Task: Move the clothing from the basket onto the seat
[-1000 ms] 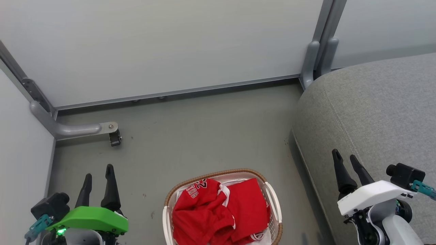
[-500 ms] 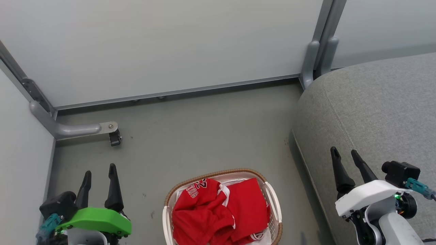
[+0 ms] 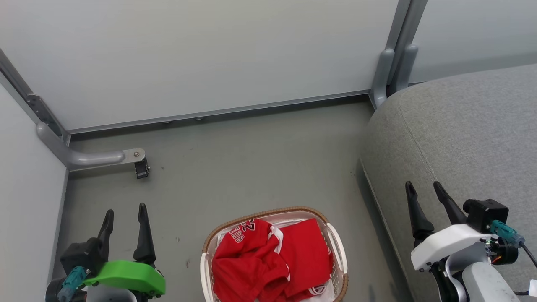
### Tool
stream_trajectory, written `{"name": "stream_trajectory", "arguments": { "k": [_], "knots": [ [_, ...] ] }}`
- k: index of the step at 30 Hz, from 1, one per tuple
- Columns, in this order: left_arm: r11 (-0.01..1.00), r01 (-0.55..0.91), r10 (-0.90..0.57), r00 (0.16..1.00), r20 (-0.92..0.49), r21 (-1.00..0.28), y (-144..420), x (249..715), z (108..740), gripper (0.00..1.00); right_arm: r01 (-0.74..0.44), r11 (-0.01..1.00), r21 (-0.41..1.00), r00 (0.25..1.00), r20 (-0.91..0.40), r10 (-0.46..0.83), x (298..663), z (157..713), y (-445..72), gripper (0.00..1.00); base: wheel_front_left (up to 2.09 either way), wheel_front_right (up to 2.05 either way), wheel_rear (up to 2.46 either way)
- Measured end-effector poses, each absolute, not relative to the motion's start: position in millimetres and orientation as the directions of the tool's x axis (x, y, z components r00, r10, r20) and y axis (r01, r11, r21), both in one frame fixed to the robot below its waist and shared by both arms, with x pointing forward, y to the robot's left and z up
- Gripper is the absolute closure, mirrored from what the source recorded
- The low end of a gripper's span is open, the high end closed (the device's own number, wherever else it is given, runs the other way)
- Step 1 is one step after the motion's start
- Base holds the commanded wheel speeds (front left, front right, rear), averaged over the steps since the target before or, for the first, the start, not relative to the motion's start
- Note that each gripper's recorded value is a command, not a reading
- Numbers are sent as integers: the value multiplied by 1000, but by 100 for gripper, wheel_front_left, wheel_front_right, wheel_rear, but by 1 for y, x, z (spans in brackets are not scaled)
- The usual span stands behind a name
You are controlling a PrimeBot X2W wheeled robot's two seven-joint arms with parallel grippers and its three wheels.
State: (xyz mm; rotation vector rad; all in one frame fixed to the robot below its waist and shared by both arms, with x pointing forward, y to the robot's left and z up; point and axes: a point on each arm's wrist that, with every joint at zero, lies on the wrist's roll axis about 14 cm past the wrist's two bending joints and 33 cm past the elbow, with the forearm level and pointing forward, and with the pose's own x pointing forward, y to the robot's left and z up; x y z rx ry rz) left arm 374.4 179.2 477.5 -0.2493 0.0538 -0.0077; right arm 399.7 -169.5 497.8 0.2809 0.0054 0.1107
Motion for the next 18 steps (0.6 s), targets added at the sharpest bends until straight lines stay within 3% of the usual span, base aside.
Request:
{"name": "stream_trajectory", "arguments": {
  "k": [18],
  "knots": [
    [989,25,-31,998,-46,-143,175,365,472,0,-156,976,152,988,8,156,395,493,-156,0,0,0,0]
  ]
}}
